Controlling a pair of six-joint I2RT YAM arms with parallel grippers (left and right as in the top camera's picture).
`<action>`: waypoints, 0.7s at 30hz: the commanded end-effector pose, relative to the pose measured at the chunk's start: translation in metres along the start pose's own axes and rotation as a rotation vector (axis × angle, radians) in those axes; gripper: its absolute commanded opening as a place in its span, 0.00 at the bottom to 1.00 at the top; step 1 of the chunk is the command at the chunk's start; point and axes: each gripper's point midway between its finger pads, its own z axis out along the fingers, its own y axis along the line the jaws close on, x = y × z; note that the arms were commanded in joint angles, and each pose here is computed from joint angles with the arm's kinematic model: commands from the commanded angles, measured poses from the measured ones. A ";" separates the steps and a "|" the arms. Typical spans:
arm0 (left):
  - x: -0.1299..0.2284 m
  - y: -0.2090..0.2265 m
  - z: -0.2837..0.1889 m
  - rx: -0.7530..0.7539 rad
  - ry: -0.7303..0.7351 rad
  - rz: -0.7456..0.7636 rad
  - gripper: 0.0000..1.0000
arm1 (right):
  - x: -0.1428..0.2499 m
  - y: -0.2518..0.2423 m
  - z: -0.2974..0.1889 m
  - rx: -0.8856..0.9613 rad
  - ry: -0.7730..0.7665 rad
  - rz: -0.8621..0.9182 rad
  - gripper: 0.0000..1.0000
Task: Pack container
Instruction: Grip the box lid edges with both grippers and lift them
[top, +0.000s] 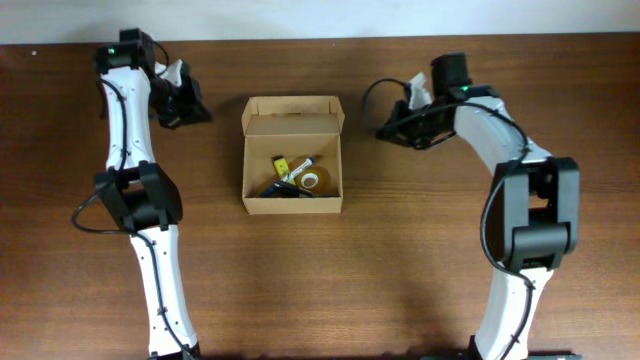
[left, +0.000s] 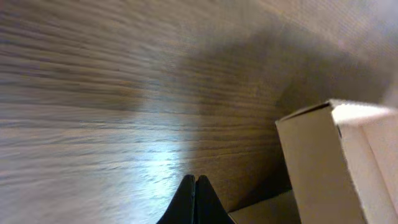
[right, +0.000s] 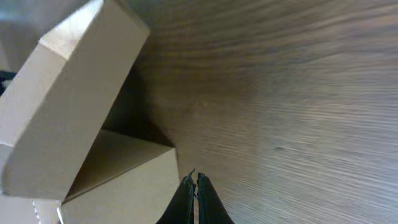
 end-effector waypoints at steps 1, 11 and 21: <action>0.008 -0.020 0.010 0.105 0.039 0.069 0.02 | 0.014 0.002 0.026 -0.078 0.075 0.034 0.04; 0.023 -0.047 0.035 0.128 0.096 0.150 0.02 | 0.018 0.016 0.052 -0.150 0.099 -0.021 0.04; 0.036 -0.056 0.068 0.226 0.173 0.119 0.02 | 0.011 0.035 0.055 -0.216 0.070 -0.072 0.04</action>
